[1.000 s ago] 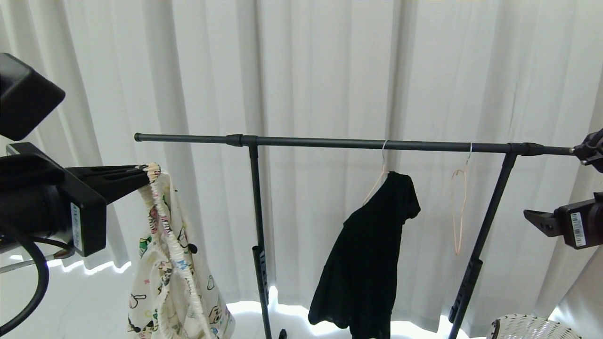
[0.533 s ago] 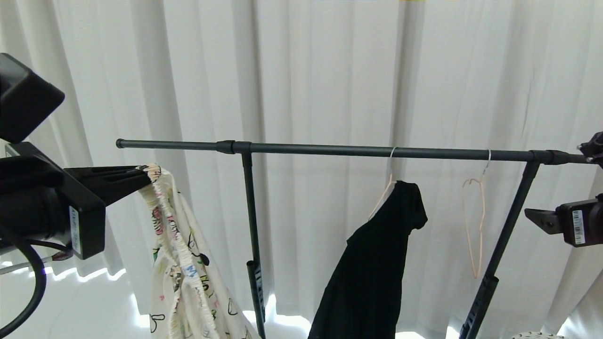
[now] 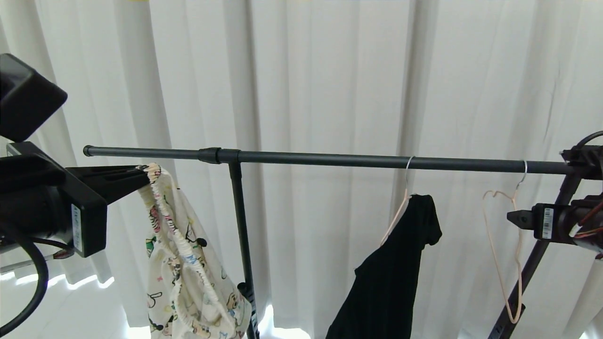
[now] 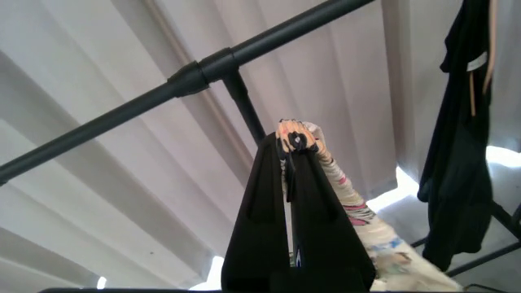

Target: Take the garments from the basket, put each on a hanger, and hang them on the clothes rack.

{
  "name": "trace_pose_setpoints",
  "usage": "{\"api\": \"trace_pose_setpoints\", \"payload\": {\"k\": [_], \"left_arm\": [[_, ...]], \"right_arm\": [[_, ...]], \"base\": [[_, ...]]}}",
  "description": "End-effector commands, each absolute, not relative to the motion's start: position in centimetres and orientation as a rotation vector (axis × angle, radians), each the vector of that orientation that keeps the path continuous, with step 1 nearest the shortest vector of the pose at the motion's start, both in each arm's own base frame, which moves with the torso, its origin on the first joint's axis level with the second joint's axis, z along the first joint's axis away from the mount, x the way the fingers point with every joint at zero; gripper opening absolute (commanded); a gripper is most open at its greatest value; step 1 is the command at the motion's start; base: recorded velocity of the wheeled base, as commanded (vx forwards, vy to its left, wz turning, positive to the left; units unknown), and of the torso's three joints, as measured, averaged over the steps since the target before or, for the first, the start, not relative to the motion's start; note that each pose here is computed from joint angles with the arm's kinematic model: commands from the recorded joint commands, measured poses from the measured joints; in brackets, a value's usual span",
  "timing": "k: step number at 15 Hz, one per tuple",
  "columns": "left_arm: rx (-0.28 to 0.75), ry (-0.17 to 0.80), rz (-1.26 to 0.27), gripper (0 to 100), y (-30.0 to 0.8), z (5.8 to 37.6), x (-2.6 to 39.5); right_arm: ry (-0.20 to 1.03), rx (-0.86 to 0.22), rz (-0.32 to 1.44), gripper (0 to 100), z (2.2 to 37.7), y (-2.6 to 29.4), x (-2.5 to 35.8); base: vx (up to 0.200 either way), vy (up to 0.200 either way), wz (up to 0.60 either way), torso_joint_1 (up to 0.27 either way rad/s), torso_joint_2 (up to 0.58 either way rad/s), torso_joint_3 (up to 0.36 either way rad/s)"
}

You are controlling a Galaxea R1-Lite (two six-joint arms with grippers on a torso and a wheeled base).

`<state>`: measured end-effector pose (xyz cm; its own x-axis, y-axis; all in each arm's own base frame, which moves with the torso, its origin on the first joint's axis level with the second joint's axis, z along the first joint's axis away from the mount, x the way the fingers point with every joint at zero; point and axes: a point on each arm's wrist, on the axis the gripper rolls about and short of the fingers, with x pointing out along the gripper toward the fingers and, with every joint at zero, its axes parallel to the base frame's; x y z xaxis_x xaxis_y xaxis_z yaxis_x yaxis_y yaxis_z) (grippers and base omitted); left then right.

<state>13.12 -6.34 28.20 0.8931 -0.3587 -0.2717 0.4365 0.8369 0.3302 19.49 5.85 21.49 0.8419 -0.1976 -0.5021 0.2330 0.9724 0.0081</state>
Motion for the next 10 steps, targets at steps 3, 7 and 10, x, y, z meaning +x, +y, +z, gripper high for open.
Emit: {"api": "trace_pose_setpoints", "payload": {"k": [3, 7, 10], "left_arm": [[0.396, 0.202, -0.424, 0, -6.3, 28.2, 13.1], [0.396, 0.203, -0.422, 0, -6.3, 28.2, 13.1], [0.393, 0.198, -0.417, 0, -6.2, 28.3, 13.0]], "right_arm": [[0.642, 0.187, -0.353, 100, 18.5, 6.4, 24.0], [0.721, 0.282, -0.441, 100, 17.1, 6.9, 26.4], [0.773, 0.299, -0.483, 100, 15.6, 7.1, 26.9]], "base": [[0.000, 0.000, 0.00, 0.000, 0.00, 0.000], [0.000, 0.000, 0.00, 0.000, 0.00, 0.000], [0.000, 0.000, 0.00, 0.000, 0.00, 0.000]]}}
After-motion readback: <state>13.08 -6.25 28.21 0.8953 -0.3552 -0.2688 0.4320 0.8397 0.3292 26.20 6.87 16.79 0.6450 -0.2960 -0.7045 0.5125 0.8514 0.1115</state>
